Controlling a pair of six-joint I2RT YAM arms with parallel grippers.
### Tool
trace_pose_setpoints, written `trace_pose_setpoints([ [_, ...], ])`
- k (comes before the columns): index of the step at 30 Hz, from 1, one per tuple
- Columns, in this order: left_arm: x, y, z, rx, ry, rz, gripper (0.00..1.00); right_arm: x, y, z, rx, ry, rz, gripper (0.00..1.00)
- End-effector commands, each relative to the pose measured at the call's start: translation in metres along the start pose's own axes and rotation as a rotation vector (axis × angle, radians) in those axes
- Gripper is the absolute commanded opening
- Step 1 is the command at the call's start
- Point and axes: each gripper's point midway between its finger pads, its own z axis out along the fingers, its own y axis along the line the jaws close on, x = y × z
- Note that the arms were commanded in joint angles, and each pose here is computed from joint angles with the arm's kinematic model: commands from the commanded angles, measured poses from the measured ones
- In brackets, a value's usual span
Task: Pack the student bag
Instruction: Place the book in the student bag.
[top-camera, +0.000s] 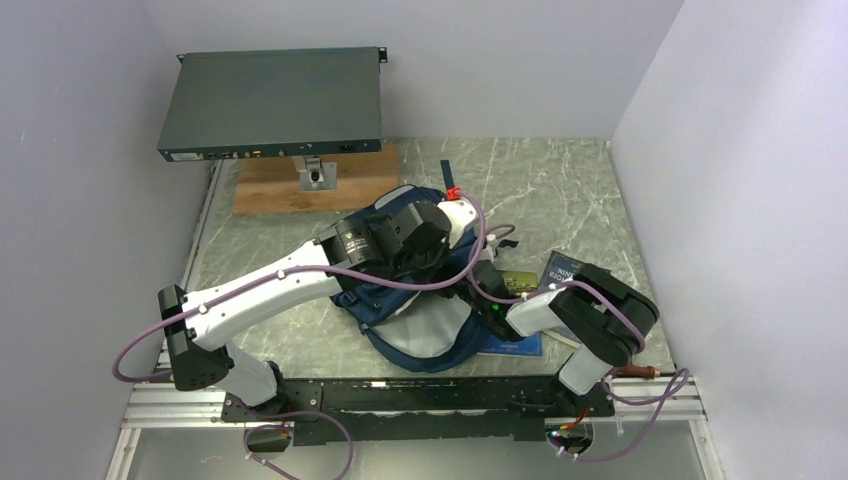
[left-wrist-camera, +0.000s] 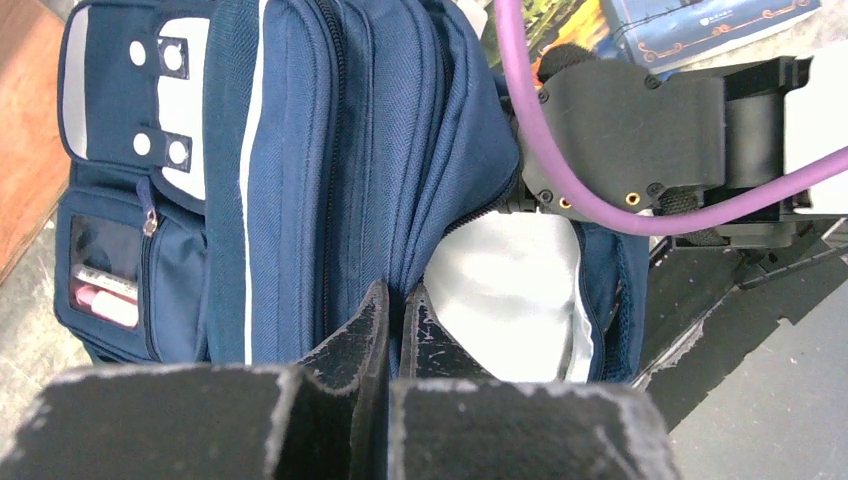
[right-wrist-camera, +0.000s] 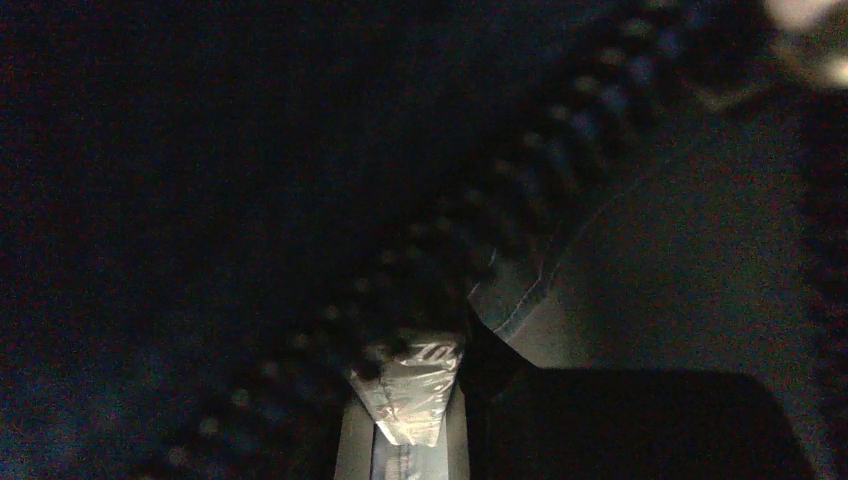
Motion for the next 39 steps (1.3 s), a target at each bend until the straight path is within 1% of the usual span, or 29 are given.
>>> trace_pose_setpoints([
  [1,-0.044,0.003,-0.024,-0.011,-0.229,-0.100,0.00,0.002,0.060,0.001,-0.189,0.055,0.005,0.33],
  [2,-0.039,0.012,-0.021,-0.054,-0.229,-0.113,0.00,0.011,0.050,-0.001,-0.135,0.111,-0.017,0.42],
  [3,-0.033,0.018,-0.019,-0.088,-0.222,-0.126,0.00,0.023,0.038,-0.005,-0.068,0.185,-0.058,0.48],
  [5,-0.014,0.034,-0.013,-0.162,-0.184,-0.158,0.00,0.037,0.012,-0.023,0.051,0.276,-0.134,0.62],
  [6,-0.004,0.042,-0.009,-0.196,-0.168,-0.182,0.00,0.043,0.006,-0.036,0.059,0.314,-0.171,0.66],
  [7,0.005,0.048,-0.006,-0.219,-0.156,-0.201,0.00,0.045,-0.004,-0.047,0.095,0.333,-0.199,0.72],
  [8,0.014,0.055,-0.003,-0.234,-0.147,-0.226,0.00,0.044,-0.012,-0.057,0.133,0.342,-0.237,0.81],
  [9,0.020,0.062,0.000,-0.242,-0.144,-0.252,0.00,0.043,-0.022,-0.068,0.194,0.359,-0.273,0.84],
  [10,0.026,0.065,0.003,-0.236,-0.145,-0.271,0.00,0.039,-0.021,-0.077,0.215,0.357,-0.312,0.88],
  [12,0.034,0.071,0.004,-0.231,-0.153,-0.307,0.00,0.033,-0.019,-0.095,0.238,0.359,-0.364,0.91],
  [17,0.041,0.075,0.003,-0.207,-0.155,-0.308,0.00,0.009,-0.031,-0.147,0.420,0.358,-0.481,0.93],
  [20,0.047,0.074,0.006,-0.195,-0.140,-0.291,0.00,-0.020,-0.037,-0.178,0.631,0.294,-0.523,0.94],
  [23,0.055,0.076,0.011,-0.206,-0.120,-0.274,0.00,-0.055,-0.025,-0.199,0.772,0.187,-0.581,0.94],
  [24,0.057,0.077,0.012,-0.211,-0.112,-0.272,0.00,-0.059,-0.016,-0.200,0.761,0.179,-0.601,0.95],
  [25,0.059,0.077,0.014,-0.209,-0.106,-0.273,0.00,-0.054,-0.006,-0.195,0.703,0.212,-0.621,0.98],
  [26,0.059,0.077,0.015,-0.205,-0.107,-0.278,0.00,-0.039,0.004,-0.187,0.601,0.284,-0.631,0.99],
  [29,0.052,0.075,0.015,-0.183,-0.126,-0.286,0.00,0.006,0.020,-0.171,0.374,0.469,-0.586,0.99],
  [31,0.043,0.071,0.014,-0.157,-0.142,-0.292,0.00,0.038,0.040,-0.157,0.164,0.571,-0.526,0.99],
  [32,0.038,0.068,0.013,-0.136,-0.152,-0.295,0.00,0.047,0.048,-0.152,0.095,0.595,-0.488,0.98],
  [33,0.031,0.063,0.012,-0.107,-0.166,-0.299,0.00,0.052,0.057,-0.146,0.036,0.594,-0.446,0.96],
  [34,0.025,0.058,0.010,-0.074,-0.180,-0.303,0.00,0.057,0.067,-0.140,-0.030,0.588,-0.402,0.89],
  [35,0.018,0.051,0.009,-0.035,-0.195,-0.304,0.00,0.062,0.081,-0.136,-0.123,0.586,-0.363,0.80],
  [36,0.013,0.045,0.008,0.002,-0.207,-0.306,0.00,0.064,0.090,-0.133,-0.190,0.575,-0.302,0.73],
  [37,0.008,0.041,0.008,0.023,-0.215,-0.308,0.00,0.065,0.101,-0.130,-0.241,0.569,-0.261,0.69],
  [38,0.006,0.042,0.008,0.019,-0.215,-0.315,0.00,0.065,0.108,-0.128,-0.263,0.564,-0.239,0.67],
  [39,0.008,0.050,0.008,-0.030,-0.207,-0.324,0.00,0.064,0.112,-0.125,-0.256,0.560,-0.230,0.63],
])
